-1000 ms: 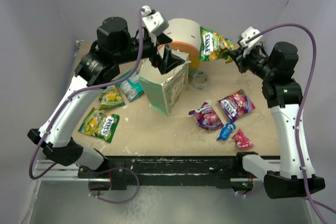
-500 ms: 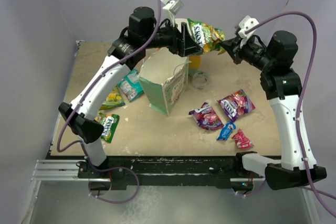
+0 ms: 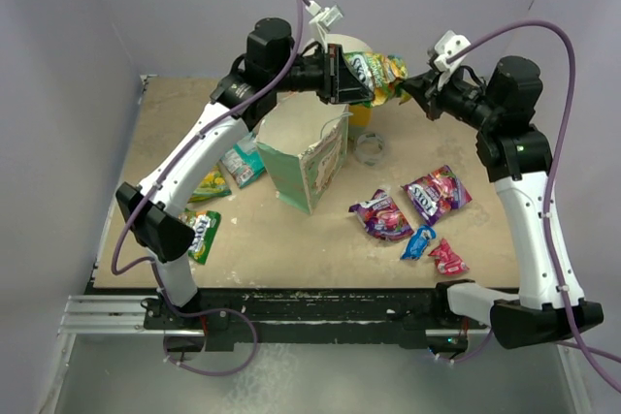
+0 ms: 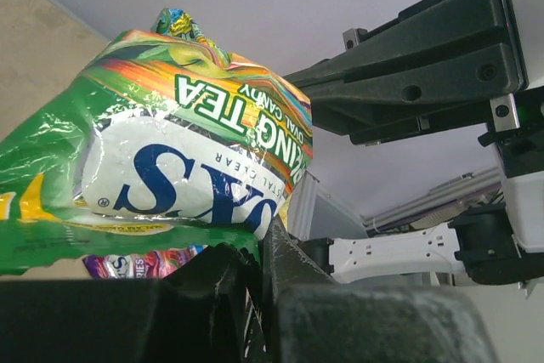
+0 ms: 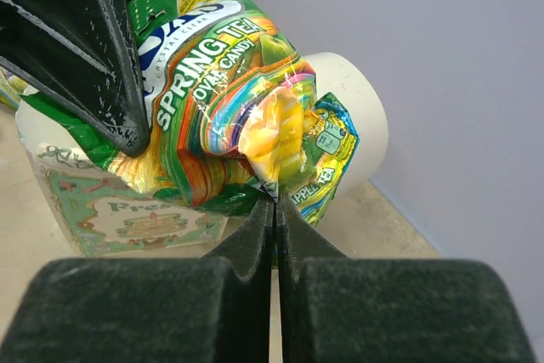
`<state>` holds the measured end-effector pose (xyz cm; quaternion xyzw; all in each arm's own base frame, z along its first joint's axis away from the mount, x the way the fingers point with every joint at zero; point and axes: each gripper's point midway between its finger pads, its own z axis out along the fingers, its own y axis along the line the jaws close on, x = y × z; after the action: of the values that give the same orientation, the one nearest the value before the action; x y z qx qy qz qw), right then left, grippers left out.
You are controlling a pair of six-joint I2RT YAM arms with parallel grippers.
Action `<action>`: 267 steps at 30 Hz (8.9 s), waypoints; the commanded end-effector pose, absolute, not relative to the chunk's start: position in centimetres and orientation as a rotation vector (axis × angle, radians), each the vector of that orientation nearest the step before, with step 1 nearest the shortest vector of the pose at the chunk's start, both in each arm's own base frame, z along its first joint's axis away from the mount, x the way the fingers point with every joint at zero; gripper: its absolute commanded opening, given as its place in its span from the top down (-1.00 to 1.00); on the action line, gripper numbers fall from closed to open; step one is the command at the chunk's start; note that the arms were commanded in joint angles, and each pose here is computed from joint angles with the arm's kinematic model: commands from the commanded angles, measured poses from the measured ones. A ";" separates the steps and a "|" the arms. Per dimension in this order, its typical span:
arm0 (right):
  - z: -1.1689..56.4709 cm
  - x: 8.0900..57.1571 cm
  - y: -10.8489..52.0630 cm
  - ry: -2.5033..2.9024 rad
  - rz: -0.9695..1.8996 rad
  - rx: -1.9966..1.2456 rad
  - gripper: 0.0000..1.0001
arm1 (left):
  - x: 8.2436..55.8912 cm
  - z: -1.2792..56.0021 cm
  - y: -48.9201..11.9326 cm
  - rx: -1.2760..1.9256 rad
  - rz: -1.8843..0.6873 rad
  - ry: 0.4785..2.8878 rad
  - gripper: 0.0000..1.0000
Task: Place the snacks into the paper bag
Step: Place the snack in the paper bag, then pick up the snack from the center of the board, then place the snack in the paper bag.
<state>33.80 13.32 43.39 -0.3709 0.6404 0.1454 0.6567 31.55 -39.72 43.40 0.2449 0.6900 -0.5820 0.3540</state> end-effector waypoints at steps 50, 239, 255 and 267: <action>32.6 28.7 7.1 1.727 0.225 -0.728 -0.99 | 32.1 39.6 -24.9 1.376 -0.455 1.499 1.00; 18.6 34.3 -3.0 2.319 0.643 -0.525 1.00 | 28.4 35.1 -11.7 0.757 -0.504 1.781 -0.88; 44.6 32.3 3.6 1.633 0.431 -0.609 1.00 | 28.5 40.4 -14.7 0.862 -0.642 1.608 -0.79; 56.7 30.3 9.7 1.318 0.597 -0.623 1.00 | 29.1 45.3 -20.3 0.928 -0.753 1.430 -0.79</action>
<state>30.68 7.73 52.76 -0.2802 0.6396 0.2144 0.6829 28.84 -18.68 41.21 0.3949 0.6605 -0.3012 0.5630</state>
